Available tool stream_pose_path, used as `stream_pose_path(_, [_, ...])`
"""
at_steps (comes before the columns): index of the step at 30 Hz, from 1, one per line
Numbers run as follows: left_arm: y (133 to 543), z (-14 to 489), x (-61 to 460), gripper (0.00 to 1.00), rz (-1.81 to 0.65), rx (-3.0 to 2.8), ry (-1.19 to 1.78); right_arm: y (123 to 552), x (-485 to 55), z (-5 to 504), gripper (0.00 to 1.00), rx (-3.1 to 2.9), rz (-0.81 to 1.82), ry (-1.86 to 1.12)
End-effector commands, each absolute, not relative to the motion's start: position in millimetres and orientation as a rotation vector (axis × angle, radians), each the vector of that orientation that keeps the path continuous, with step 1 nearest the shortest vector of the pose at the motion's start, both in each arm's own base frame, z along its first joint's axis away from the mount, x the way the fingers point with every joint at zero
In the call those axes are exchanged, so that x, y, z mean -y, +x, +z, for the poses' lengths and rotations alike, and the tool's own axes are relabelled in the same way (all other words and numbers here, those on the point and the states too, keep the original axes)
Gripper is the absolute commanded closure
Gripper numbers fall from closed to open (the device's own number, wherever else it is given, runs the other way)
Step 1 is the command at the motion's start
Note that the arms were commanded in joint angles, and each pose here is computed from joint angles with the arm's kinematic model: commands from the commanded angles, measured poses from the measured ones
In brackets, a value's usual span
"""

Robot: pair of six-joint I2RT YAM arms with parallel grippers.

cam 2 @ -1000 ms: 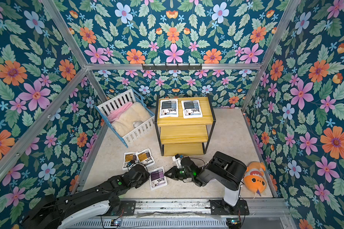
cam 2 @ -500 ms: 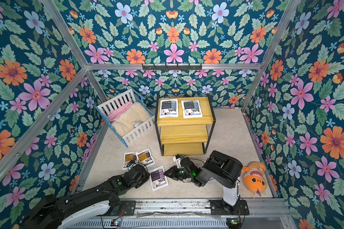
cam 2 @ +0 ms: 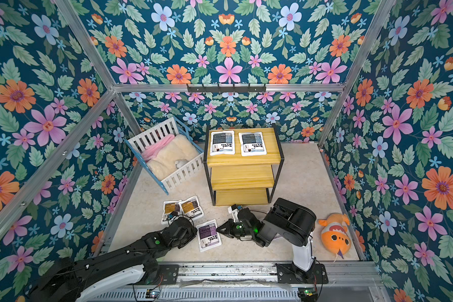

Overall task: Place the bagged coffee beans on the shelf by color
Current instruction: Pick up the bagged coffee beans at the center of the board, then place the bagged coffee beans on the shelf.

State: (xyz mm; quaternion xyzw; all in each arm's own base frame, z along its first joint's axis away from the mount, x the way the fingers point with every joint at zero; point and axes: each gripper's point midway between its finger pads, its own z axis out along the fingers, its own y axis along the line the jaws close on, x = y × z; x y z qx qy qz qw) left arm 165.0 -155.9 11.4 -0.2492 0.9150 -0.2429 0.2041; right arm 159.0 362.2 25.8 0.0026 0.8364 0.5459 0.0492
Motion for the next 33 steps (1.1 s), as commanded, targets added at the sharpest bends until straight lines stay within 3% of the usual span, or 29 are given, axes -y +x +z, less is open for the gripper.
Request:
stream_pose_path(1, [135.3,-12.5,120.3,0.78,-0.422,-2.699,-0.707,160.3,-361.4,47.5,1.0,-2.465,1.739,0.03])
stream_pose_path(5, [155.8,38.6,130.6,0.46,-0.487,-2.6,-0.631,160.9,-348.5,71.7,1.0,-2.391,1.762,0.095])
stream_pose_path(8, [174.3,103.2,135.6,0.37,-0.583,-2.45,-0.534,160.5,-330.6,98.1,1.0,-2.316,1.751,0.135])
stream_pose_path(12, [183.0,174.3,139.1,0.35,-0.747,-2.24,-0.379,160.4,-297.7,131.7,1.0,-2.244,1.656,0.183])
stream_pose_path(18, [178.1,206.3,157.2,0.37,-0.935,-2.104,-0.21,170.5,-249.1,211.0,1.0,-2.05,1.671,0.263])
stream_pose_path(24, [177.2,228.2,189.8,0.39,-1.133,-1.975,-0.071,187.5,-247.1,280.1,1.0,-1.943,1.684,0.162])
stream_pose_path(33, [187.4,226.7,199.8,0.41,-1.071,-2.008,-0.033,257.5,-257.9,272.8,1.0,-2.02,1.324,0.278])
